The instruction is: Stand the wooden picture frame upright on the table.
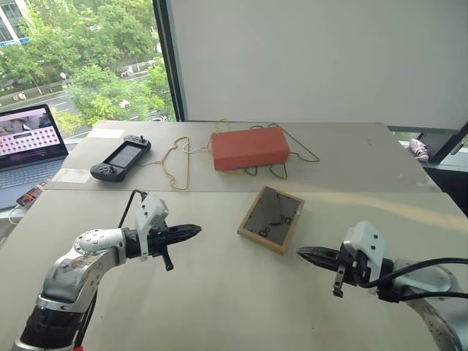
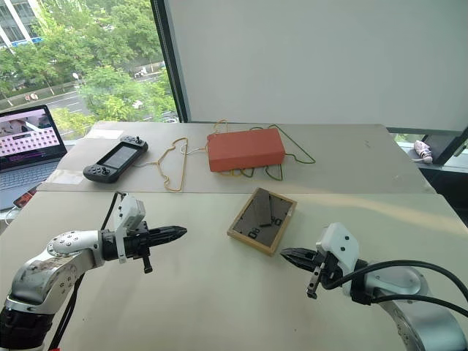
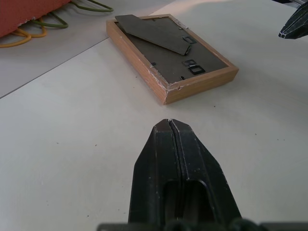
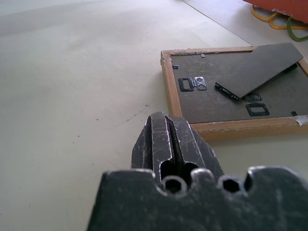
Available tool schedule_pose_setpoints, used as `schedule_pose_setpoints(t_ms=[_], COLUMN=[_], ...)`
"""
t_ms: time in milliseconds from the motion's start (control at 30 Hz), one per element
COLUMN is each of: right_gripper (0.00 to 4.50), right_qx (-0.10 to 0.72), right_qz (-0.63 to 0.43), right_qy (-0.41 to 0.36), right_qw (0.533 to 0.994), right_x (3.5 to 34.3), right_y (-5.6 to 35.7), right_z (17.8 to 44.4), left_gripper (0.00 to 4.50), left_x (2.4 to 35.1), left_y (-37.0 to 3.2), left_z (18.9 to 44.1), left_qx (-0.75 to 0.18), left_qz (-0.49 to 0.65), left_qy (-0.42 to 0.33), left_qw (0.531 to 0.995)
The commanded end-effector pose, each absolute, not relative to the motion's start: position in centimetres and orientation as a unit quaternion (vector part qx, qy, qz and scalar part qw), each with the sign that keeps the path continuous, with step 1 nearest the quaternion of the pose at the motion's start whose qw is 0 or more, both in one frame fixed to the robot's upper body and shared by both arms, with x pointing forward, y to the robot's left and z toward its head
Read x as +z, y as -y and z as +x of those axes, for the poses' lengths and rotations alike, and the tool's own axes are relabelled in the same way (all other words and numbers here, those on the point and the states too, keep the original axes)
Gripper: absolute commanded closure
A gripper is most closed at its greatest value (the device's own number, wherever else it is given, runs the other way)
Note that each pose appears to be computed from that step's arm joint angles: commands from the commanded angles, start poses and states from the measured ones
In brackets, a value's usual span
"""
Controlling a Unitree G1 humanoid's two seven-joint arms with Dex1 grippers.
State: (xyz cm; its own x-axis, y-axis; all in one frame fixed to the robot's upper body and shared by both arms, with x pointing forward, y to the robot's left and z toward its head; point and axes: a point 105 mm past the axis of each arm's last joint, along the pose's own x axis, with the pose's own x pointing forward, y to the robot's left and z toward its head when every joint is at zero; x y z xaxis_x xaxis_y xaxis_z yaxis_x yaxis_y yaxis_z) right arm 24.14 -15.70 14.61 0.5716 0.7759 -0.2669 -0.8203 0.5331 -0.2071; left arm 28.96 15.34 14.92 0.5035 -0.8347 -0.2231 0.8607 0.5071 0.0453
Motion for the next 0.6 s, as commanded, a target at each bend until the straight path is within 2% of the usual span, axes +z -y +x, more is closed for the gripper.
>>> schedule_pose_setpoints(t_ms=[33, 167, 333, 500, 600], right_gripper=[4.5, 4.5, 4.5, 4.5, 4.5], right_qx=[0.435, 0.333, 0.258, 0.22, 0.213], right_qz=[-0.168, -0.2, -0.212, -0.225, -0.226], right_qy=[-0.07, -0.146, -0.154, -0.157, -0.158], right_qw=[0.882, 0.91, 0.93, 0.936, 0.937], right_x=[14.6, 11.6, 10.6, 10.1, 9.9], right_y=[16.1, 19.0, 20.0, 19.2, 18.0], right_z=[24.6, 27.8, 30.6, 32.6, 33.4], left_gripper=[4.46, 4.46, 4.46, 4.46, 4.46], left_x=[15.2, 11.7, 11.5, 9.8, 9.5], left_y=[-14.7, -12.8, -8.1, -3.9, -1.8], left_z=[29.8, 34.0, 38.1, 39.3, 38.8], left_qx=[-0.499, -0.49, -0.49, -0.504, -0.529], left_qz=[0.103, 0.176, 0.173, 0.201, 0.204], left_qy=[-0.072, -0.093, -0.065, -0.073, -0.068], left_qw=[0.857, 0.849, 0.852, 0.837, 0.821])
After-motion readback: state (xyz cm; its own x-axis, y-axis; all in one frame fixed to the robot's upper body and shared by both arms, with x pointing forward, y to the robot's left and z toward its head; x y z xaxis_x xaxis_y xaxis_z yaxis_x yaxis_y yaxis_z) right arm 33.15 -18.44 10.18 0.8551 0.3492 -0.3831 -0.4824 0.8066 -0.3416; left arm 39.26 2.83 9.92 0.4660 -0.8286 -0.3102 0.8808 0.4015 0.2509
